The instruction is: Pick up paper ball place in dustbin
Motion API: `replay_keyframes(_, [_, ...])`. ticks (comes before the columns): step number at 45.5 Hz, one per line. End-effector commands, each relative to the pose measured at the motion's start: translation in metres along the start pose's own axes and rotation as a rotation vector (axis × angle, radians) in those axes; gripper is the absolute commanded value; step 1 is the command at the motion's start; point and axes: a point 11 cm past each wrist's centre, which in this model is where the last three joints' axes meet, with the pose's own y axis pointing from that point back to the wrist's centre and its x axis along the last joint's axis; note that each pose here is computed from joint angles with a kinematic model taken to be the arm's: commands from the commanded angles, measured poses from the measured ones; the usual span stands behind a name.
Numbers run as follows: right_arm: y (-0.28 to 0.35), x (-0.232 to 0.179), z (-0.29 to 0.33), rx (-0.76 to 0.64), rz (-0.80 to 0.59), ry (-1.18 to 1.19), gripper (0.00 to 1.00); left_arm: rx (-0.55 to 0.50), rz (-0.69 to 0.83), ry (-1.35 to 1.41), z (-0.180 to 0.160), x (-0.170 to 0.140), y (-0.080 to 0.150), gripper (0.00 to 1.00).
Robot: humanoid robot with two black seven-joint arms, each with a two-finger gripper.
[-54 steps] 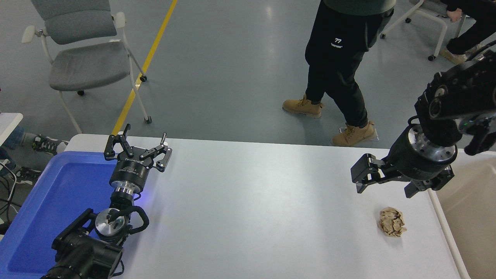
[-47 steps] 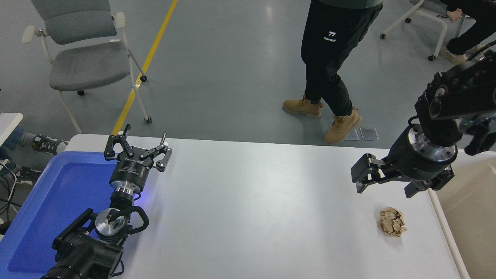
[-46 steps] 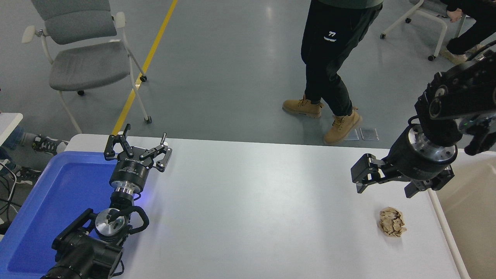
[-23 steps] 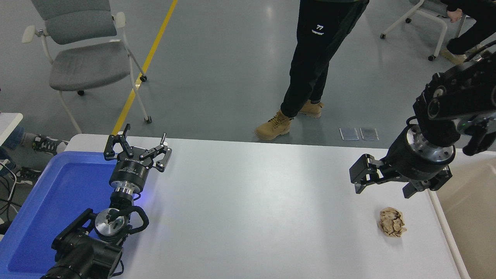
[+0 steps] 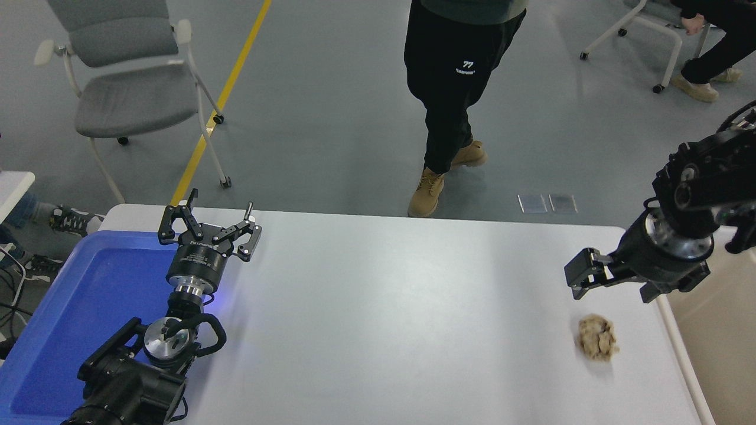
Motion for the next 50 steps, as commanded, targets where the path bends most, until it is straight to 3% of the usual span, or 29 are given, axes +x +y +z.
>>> replay_keyframes(1, [-0.058, 0.007, 0.029, -0.020, 0.039, 0.029, 1.00, 0.000, 0.001, -0.001, 0.000, 0.000, 0.000, 0.99])
replay_keyframes(16, [-0.143, 0.005, 0.069, -0.105, 0.097, 0.057, 1.00, 0.000, 0.001, -0.001, 0.000, 0.000, 0.000, 0.99])
replay_keyframes(50, [-0.175, -0.012, 0.062, -0.101, 0.089, 0.057, 1.00, 0.000, 0.001, -0.001, 0.000, 0.000, 0.000, 0.99])
